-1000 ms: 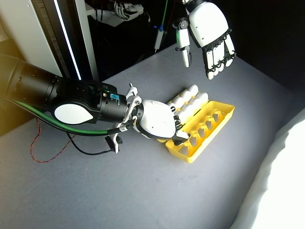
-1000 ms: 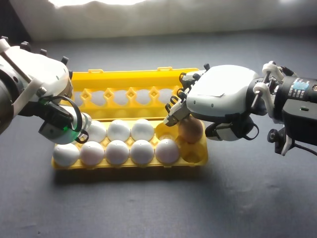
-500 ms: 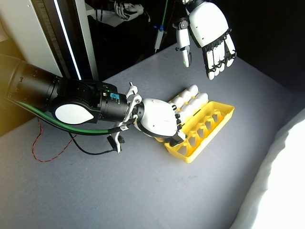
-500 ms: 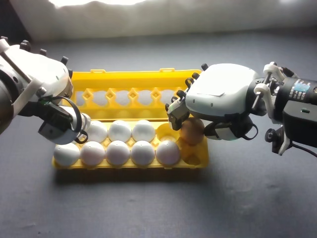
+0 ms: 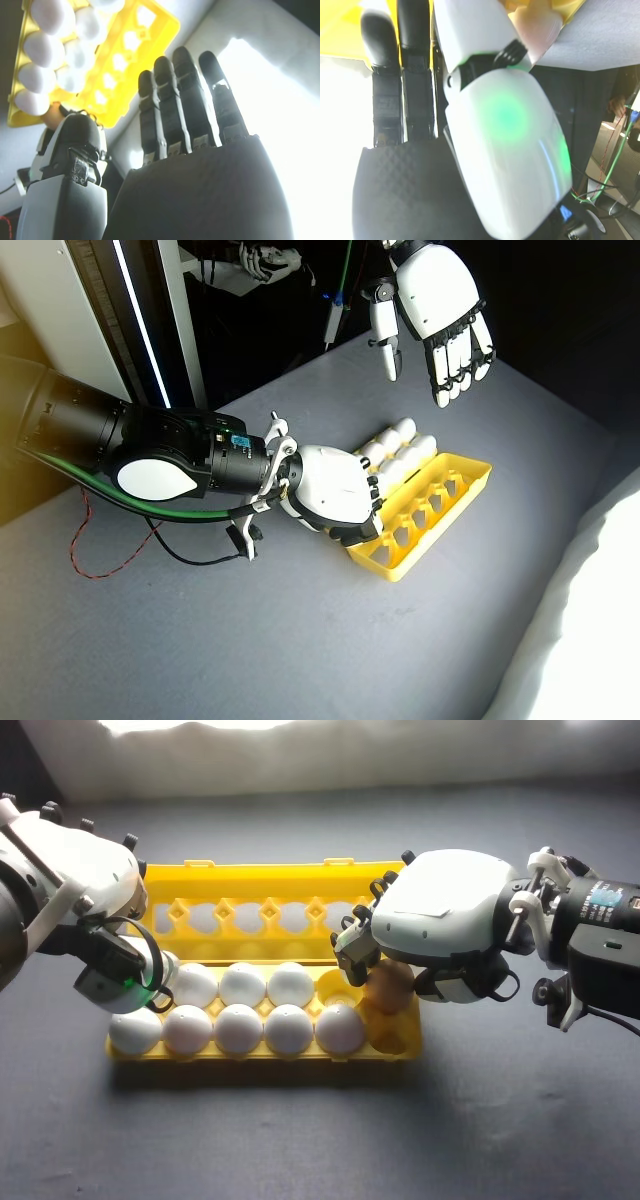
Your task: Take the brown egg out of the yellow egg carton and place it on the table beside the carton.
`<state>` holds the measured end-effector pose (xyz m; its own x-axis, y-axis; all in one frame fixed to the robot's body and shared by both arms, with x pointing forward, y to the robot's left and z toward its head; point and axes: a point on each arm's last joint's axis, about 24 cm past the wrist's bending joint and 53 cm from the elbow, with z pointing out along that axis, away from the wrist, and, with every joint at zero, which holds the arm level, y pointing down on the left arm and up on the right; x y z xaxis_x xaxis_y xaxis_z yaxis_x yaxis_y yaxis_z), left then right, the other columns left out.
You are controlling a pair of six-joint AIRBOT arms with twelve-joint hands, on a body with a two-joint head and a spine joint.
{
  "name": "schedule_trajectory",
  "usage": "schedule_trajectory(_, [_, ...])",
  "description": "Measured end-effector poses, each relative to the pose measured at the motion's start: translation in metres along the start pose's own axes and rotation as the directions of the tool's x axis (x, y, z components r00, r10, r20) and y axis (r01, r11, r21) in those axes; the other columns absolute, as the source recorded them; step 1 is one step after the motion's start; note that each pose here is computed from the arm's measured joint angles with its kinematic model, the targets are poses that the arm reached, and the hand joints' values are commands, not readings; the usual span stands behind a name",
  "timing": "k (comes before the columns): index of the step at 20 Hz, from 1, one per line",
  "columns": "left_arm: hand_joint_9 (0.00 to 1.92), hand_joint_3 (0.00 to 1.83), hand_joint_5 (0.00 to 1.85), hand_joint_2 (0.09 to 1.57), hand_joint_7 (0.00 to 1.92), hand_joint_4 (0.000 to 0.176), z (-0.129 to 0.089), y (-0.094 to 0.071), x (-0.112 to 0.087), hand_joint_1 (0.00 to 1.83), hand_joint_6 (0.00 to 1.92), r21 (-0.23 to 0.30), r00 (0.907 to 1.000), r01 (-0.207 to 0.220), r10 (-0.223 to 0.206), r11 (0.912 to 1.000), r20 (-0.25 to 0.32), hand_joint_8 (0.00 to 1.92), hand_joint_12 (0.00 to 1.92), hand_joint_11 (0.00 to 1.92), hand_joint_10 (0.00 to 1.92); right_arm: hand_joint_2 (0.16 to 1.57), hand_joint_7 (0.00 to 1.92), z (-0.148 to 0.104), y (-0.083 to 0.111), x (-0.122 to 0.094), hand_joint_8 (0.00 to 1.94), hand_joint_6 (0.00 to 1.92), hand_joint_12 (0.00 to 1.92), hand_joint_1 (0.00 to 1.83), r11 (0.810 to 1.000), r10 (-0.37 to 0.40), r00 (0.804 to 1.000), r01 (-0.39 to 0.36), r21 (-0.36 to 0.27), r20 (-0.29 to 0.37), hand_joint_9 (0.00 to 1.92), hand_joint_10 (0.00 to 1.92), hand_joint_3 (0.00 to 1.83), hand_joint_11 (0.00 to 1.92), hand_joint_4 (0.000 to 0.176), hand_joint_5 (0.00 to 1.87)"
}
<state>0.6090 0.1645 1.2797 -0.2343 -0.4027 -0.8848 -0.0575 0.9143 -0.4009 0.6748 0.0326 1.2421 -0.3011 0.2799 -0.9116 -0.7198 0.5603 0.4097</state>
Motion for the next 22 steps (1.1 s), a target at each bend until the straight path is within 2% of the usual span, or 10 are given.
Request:
schedule_trajectory(3, [0.47, 0.00, 0.47, 1.36, 0.51, 0.000, 0.000, 0.000, 0.000, 0.24, 0.00, 0.001, 1.0000, 0.000, 0.000, 1.0000, 0.000, 0.00, 0.78, 0.03, 0.01, 1.10, 0.99, 0.000, -0.002, -0.007, 0.84, 1.05, 1.57, 1.49, 1.000, 0.017, 1.000, -0.017, 0.011, 0.007, 1.05, 0.94, 0.00, 0.74, 0.000, 0.90])
schedule_trajectory(4, [0.48, 0.00, 0.48, 1.36, 0.52, 0.000, 0.000, 0.000, 0.000, 0.25, 0.00, 0.000, 1.0000, 0.000, 0.000, 1.0000, 0.000, 0.00, 0.79, 0.03, 0.00, 1.19, 0.81, 0.000, -0.003, -0.011, 1.14, 1.34, 1.75, 1.48, 1.000, 0.024, 1.000, -0.024, 0.016, 0.013, 0.84, 1.22, 0.01, 0.60, 0.000, 0.71])
schedule_trajectory(5, [0.48, 0.00, 0.48, 1.36, 0.52, 0.000, 0.000, 0.000, 0.000, 0.25, 0.00, 0.000, 1.0000, 0.000, 0.000, 1.0000, 0.000, 0.00, 0.79, 0.03, 0.00, 1.19, 0.81, -0.001, -0.004, -0.015, 1.14, 1.34, 1.75, 1.48, 0.999, 0.027, 0.999, -0.028, 0.019, 0.017, 0.84, 1.22, 0.01, 0.60, 0.000, 0.71])
schedule_trajectory(7, [0.48, 0.00, 0.48, 1.36, 0.52, 0.000, 0.000, 0.000, 0.000, 0.22, 0.00, 0.000, 1.0000, 0.000, 0.000, 1.0000, 0.000, 0.00, 0.78, 0.04, 0.00, 1.10, 1.00, -0.003, -0.006, -0.026, 0.85, 1.05, 1.57, 1.49, 0.999, 0.033, 0.999, -0.034, 0.024, 0.037, 1.03, 0.94, 0.00, 0.76, 0.000, 0.89])
schedule_trajectory(9, [0.48, 0.00, 0.47, 1.37, 0.52, 0.000, 0.000, 0.000, 0.000, 0.22, 0.00, 0.000, 1.0000, 0.000, 0.000, 1.0000, 0.000, 0.00, 0.77, 0.05, 0.00, 1.10, 0.98, -0.007, -0.011, -0.035, 0.86, 1.05, 1.57, 1.49, 0.998, 0.052, 0.997, -0.054, 0.033, 0.053, 1.04, 0.94, 0.00, 0.76, 0.000, 0.89])
schedule_trajectory(14, [0.49, 0.00, 0.49, 1.37, 0.53, 0.000, 0.000, 0.000, 0.000, 0.22, 0.01, 0.000, 1.0000, 0.000, 0.000, 1.0000, 0.000, 0.00, 0.76, 0.06, 0.01, 1.10, 0.98, -0.020, -0.025, -0.046, 0.87, 1.04, 1.56, 1.49, 0.995, 0.057, 0.997, -0.060, 0.081, 0.044, 1.05, 0.93, 0.00, 0.76, 0.000, 0.89])
schedule_trajectory(17, [0.46, 0.00, 0.46, 1.38, 0.50, 0.000, 0.000, 0.000, 0.000, 0.19, 0.00, -0.001, 1.0000, 0.000, 0.000, 1.0000, 0.000, 0.00, 0.76, 0.02, 0.00, 1.10, 0.99, -0.023, -0.032, -0.042, 0.87, 1.04, 1.58, 1.49, 0.992, 0.059, 0.998, -0.060, 0.108, 0.020, 1.05, 0.95, 0.00, 0.74, 0.000, 0.89])
schedule_trajectory(20, [0.47, 0.00, 0.47, 1.38, 0.51, 0.000, 0.000, 0.000, 0.000, 0.20, 0.01, 0.001, 1.0000, 0.000, 0.000, 1.0000, 0.000, 0.00, 0.79, 0.02, 0.00, 1.10, 0.99, -0.027, -0.040, -0.028, 0.86, 1.03, 1.57, 1.49, 0.988, 0.063, 0.998, -0.058, 0.141, -0.027, 1.05, 0.94, 0.00, 0.74, 0.000, 0.90])
schedule_trajectory(22, [0.45, 0.00, 0.44, 1.38, 0.49, 0.000, 0.000, 0.000, 0.000, 0.20, 0.00, 0.000, 1.0000, 0.000, 0.000, 1.0000, 0.000, 0.00, 0.78, 0.00, 0.00, 1.10, 1.00, -0.031, -0.046, -0.014, 0.86, 1.04, 1.57, 1.49, 0.988, 0.034, 0.998, -0.025, 0.153, -0.058, 1.04, 0.94, 0.00, 0.75, 0.000, 0.89])
